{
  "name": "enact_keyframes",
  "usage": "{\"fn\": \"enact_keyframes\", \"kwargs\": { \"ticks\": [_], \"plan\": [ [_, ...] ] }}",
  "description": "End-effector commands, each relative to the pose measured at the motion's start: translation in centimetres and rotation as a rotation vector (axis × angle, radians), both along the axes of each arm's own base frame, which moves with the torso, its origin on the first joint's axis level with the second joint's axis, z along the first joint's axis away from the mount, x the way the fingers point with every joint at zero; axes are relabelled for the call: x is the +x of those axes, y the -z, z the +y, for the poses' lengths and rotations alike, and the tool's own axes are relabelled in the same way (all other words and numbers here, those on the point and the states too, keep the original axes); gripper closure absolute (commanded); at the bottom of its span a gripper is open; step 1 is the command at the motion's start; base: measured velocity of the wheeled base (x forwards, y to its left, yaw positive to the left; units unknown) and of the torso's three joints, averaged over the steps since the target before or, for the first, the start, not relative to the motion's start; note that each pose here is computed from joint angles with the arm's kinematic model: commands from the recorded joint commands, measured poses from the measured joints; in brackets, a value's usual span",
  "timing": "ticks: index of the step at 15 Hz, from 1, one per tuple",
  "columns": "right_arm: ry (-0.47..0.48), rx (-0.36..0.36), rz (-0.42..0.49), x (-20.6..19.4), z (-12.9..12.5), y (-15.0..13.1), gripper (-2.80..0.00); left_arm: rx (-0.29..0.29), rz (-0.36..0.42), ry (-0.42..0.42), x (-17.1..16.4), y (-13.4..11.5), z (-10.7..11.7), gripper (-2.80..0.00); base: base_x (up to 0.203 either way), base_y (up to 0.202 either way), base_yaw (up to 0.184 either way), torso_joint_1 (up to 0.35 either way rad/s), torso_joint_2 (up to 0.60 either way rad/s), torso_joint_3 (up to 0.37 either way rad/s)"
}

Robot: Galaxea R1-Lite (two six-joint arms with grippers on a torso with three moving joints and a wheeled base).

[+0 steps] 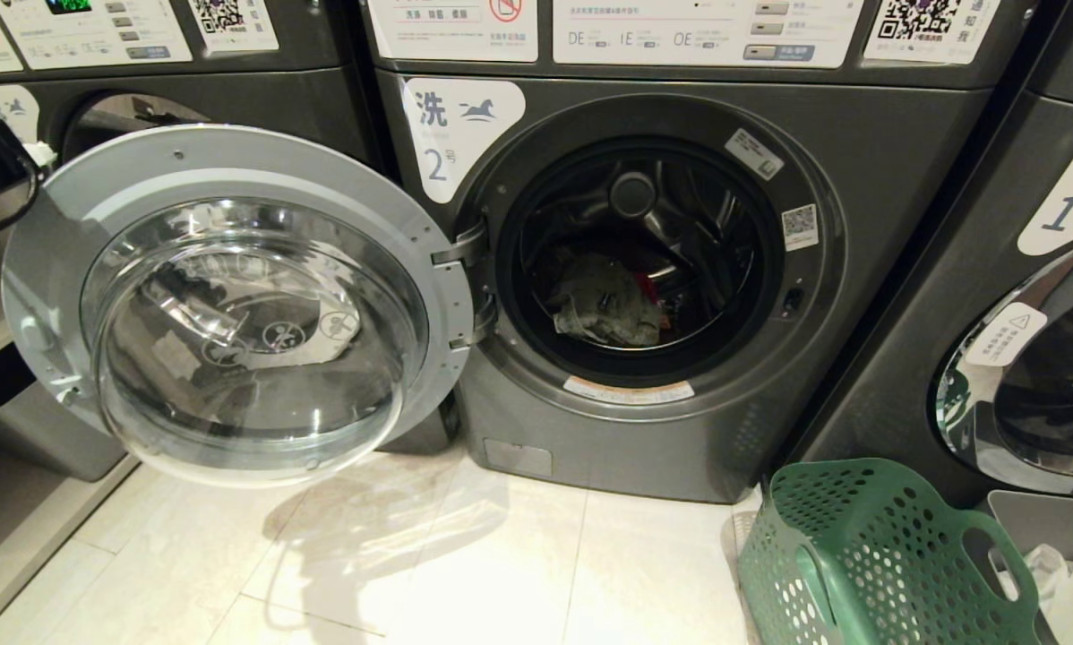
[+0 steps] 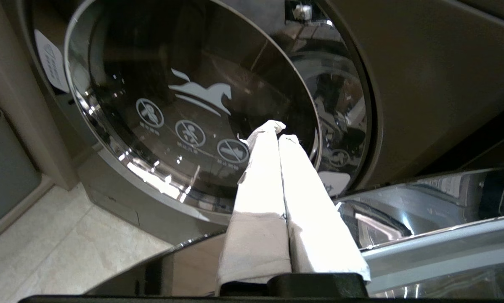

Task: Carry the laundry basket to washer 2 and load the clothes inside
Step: Close the washing machine door with the left hand

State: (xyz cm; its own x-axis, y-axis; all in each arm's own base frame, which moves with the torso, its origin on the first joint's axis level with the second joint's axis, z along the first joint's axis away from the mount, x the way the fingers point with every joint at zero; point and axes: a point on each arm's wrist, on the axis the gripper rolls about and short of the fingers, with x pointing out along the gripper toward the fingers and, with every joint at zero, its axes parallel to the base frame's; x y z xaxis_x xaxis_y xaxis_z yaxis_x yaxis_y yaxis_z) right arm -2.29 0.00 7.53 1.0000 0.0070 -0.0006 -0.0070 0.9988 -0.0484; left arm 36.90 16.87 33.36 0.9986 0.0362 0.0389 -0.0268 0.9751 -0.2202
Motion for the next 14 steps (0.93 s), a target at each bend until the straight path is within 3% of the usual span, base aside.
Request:
{"fn": "enact_keyframes", "kwargs": {
  "ticks": [1, 7, 10, 14],
  "plan": [
    [-0.001, -0.001, -0.001, 0.0, 0.0, 0.0, 0.00, -0.014, 0.027, 0.003, 0.1, 0.4, 0.0, 0.00, 0.000, 0.000, 0.000, 0.000, 0.00, 0.000],
    [-0.001, 0.005, 0.001, 0.0, 0.0, 0.0, 0.00, -0.068, 0.139, 0.018, -2.2, -0.6, -1.6, 0.00, 0.000, 0.000, 0.000, 0.000, 0.00, 0.000],
    [-0.001, 0.007, 0.001, 0.0, 0.0, 0.0, 0.00, -0.100, 0.203, 0.070, -3.0, -0.7, -2.6, 0.00, 0.000, 0.000, 0.000, 0.000, 0.00, 0.000],
    [-0.001, 0.009, 0.001, 0.0, 0.0, 0.0, 0.00, -0.106, 0.223, 0.121, -4.6, -2.0, -5.0, 0.00, 0.000, 0.000, 0.000, 0.000, 0.00, 0.000]
  ]
}}
